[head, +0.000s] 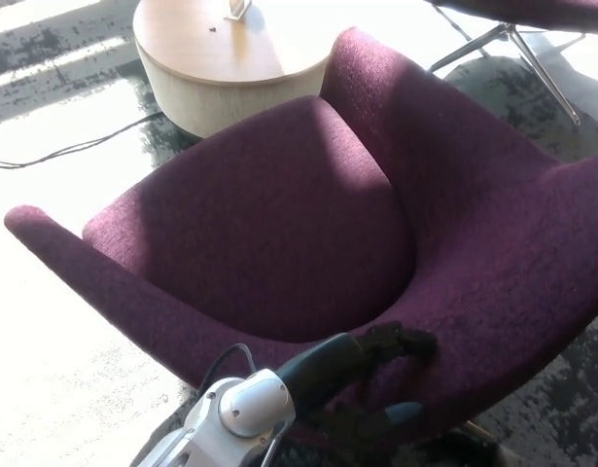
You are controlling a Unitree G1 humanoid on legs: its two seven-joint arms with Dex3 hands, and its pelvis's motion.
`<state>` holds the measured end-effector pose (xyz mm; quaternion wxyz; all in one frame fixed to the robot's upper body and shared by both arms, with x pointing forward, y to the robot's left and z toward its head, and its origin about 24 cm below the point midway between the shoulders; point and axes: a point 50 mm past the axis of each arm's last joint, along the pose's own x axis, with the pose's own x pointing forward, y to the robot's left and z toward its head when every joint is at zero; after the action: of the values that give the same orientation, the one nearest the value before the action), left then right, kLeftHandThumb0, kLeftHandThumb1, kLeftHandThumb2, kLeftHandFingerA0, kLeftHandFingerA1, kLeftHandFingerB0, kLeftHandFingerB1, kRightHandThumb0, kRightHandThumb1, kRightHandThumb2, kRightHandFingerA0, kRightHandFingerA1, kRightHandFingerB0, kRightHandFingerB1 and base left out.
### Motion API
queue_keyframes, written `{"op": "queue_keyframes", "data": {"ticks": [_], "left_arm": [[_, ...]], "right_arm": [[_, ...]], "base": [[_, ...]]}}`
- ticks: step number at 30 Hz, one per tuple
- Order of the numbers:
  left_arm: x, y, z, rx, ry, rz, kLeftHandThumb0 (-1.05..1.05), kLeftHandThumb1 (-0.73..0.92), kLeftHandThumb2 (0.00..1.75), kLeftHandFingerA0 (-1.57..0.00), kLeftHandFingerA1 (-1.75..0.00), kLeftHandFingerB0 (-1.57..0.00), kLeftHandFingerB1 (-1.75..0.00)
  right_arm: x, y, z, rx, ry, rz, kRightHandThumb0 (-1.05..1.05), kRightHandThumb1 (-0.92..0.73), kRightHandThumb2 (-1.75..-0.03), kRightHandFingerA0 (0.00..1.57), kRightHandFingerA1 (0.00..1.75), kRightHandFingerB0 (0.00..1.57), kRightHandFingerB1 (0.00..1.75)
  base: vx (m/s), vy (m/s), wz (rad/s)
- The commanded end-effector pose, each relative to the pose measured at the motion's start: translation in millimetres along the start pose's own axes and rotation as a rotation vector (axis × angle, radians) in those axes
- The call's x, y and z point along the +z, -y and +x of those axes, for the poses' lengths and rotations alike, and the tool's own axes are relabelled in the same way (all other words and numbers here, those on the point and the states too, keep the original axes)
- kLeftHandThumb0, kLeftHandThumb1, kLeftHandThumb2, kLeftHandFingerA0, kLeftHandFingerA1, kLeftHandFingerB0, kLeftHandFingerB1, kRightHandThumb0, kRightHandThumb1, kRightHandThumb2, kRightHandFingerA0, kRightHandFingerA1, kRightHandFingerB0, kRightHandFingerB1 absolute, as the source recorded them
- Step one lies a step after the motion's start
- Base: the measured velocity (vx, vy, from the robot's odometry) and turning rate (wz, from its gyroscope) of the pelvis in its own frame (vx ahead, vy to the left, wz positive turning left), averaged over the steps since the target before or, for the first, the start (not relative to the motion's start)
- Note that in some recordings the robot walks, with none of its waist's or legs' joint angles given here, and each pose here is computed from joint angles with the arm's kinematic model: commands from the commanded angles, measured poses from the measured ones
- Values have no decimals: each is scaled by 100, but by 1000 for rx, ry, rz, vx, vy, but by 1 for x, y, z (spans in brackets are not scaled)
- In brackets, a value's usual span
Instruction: The robot stands in front of a sofa and uses its left hand to push the left side of the sofa
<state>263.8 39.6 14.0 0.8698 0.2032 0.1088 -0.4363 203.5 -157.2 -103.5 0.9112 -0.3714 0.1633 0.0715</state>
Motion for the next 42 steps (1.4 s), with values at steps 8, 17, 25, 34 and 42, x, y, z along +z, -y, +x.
{"op": "queue_keyframes", "data": {"ticks": [8,17,25,34,42], "left_arm": [[-23,8,-23,-116,-17,-16,-74,87,63,-25,-35,-26,-32],[-45,-10,-49,-57,-90,7,-71,88,67,-20,-33,-24,-31],[-61,-28,-64,21,-142,-38,-74,87,63,-26,-35,-24,-30],[-75,-53,-85,126,-165,-91,-74,86,66,-28,-38,-25,-32],[-84,-88,-111,266,-173,-91,-76,87,66,-30,-39,-27,-33]], "right_arm": [[-34,-6,-25,55,-186,525,-73,-82,-66,50,35,41,33],[-50,-14,-41,106,-256,620,-72,-81,-66,69,41,57,37],[-56,-18,-50,117,-271,650,-70,-80,-65,71,43,58,39],[-59,-20,-53,125,-284,654,-70,-79,-65,72,43,59,39],[-59,-20,-53,124,-292,672,-69,-79,-65,72,45,59,39]], "base": [[0,0,0],[0,0,0],[0,0,0],[0,0,0],[0,0,0]]}}
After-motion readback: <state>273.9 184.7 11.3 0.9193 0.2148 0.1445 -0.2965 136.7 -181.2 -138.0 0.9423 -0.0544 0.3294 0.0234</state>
